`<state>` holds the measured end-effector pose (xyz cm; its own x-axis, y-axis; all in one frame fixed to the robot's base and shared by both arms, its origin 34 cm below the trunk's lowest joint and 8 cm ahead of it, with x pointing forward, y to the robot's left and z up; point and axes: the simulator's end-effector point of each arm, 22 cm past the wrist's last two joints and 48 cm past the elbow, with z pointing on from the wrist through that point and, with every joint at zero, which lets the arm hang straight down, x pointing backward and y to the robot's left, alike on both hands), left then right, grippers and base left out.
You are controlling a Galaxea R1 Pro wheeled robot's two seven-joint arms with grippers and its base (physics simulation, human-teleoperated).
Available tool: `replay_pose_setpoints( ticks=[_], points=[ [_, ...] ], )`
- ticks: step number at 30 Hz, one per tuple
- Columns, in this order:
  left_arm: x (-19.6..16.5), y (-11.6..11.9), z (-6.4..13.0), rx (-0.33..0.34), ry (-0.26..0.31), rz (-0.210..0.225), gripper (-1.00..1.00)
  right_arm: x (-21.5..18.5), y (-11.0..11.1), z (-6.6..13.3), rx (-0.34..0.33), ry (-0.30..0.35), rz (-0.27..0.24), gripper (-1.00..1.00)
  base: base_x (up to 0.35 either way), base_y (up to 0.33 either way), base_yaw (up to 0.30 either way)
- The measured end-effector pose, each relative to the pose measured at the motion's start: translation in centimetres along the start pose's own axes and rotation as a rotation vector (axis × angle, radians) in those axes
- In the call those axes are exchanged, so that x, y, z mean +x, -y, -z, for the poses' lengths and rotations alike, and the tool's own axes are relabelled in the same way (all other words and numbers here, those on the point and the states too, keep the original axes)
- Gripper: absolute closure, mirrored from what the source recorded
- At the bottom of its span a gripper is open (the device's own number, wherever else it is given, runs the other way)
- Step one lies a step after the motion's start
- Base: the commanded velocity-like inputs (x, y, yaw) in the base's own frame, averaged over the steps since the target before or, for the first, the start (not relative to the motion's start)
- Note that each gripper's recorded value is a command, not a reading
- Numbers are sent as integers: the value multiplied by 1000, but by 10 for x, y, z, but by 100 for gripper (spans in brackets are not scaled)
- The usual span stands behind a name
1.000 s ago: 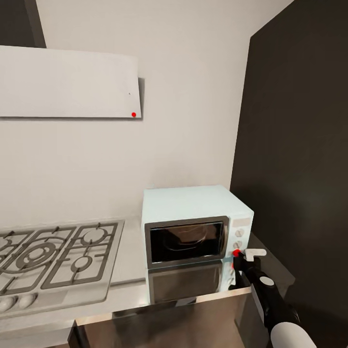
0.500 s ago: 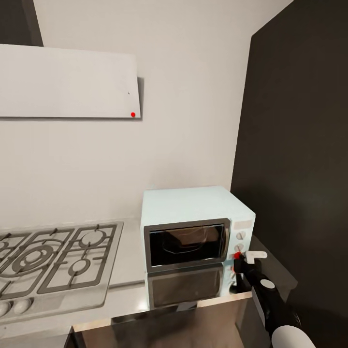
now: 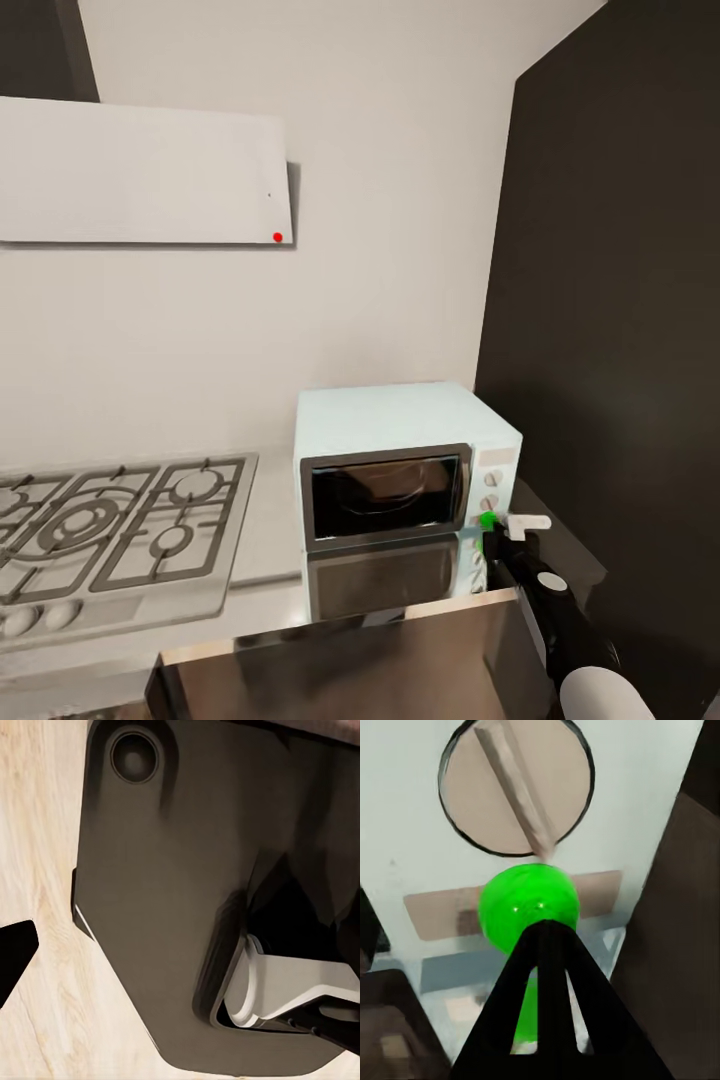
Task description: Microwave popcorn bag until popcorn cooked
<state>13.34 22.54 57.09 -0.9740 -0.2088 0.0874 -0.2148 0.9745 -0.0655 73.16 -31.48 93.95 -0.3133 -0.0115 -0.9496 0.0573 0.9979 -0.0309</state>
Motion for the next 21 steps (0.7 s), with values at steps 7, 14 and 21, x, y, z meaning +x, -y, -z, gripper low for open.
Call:
replay_pose_setpoints(
  ticks=[7, 14, 21],
  points=[
    [0, 0, 0, 0, 1, 1, -100, 0, 0, 0, 0, 1, 0, 100, -205, 0, 0],
    [0, 0, 0, 0, 1, 1, -100, -2, 0, 1, -1, 8, 2, -100, -4, 0, 0],
    [0, 0, 0, 1, 1, 1, -100, -21, -1, 1, -2, 94, 20, -100, -43, 0, 0]
  ],
)
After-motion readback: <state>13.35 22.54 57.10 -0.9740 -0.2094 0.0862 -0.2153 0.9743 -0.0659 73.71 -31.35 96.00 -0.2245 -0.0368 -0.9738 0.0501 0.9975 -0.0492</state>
